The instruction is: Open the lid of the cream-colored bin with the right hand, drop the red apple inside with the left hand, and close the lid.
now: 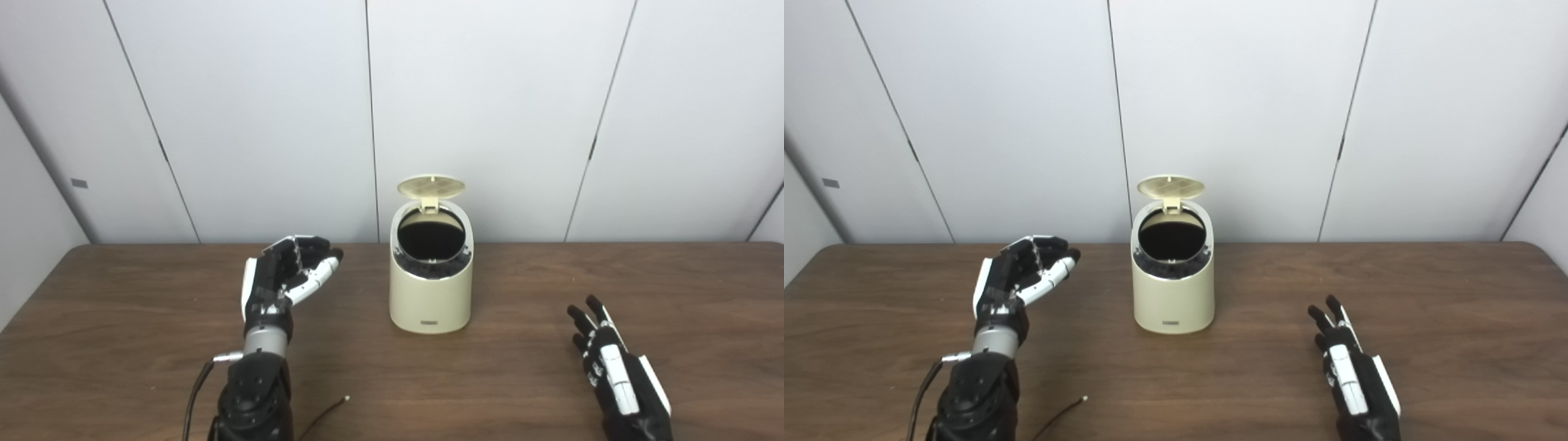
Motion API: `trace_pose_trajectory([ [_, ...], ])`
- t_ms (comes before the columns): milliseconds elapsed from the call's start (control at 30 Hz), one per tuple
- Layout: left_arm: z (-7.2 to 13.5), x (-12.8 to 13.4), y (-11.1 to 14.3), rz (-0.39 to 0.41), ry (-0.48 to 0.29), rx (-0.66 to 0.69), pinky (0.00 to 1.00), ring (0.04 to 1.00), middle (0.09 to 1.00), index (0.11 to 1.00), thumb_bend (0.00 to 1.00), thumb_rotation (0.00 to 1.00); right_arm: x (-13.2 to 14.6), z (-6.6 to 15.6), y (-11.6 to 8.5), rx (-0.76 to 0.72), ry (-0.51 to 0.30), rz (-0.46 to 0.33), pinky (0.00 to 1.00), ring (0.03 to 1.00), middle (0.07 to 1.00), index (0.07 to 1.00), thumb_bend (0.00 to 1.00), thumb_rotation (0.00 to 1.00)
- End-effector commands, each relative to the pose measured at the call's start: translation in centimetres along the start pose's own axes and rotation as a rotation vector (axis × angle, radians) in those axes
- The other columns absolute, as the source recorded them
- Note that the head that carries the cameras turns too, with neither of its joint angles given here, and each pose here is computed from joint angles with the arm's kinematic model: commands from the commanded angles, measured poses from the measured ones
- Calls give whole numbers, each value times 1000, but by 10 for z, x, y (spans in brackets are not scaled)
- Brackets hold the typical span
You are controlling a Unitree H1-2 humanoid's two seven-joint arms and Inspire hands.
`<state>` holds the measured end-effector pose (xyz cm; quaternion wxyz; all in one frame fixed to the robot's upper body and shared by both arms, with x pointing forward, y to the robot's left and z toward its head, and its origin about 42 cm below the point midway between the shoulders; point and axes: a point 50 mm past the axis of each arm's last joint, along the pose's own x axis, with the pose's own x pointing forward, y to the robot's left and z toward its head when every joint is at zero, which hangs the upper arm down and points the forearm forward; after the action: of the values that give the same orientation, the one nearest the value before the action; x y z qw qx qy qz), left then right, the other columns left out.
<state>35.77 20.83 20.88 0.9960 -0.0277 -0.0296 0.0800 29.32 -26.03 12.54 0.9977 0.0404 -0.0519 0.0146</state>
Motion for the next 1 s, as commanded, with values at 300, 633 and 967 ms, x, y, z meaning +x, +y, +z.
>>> trace_pose_trajectory([
  [300, -19, -34, 41, -167, -71, -84, 931, 961, 981, 973, 579, 563, 46, 55, -2, -85, -165, 90, 1000, 1000, 961, 984, 670, 867],
  [633, -40, -63, 53, -191, -55, -1, 1000, 1000, 1000, 1000, 611, 922, 101, 115, 16, -262, -265, 129, 982, 984, 959, 915, 695, 932],
  [967, -60, -78, 65, -121, -13, -6, 1000, 1000, 1000, 1000, 609, 943, 147, 184, 57, -357, -219, 225, 993, 993, 953, 878, 654, 891],
])
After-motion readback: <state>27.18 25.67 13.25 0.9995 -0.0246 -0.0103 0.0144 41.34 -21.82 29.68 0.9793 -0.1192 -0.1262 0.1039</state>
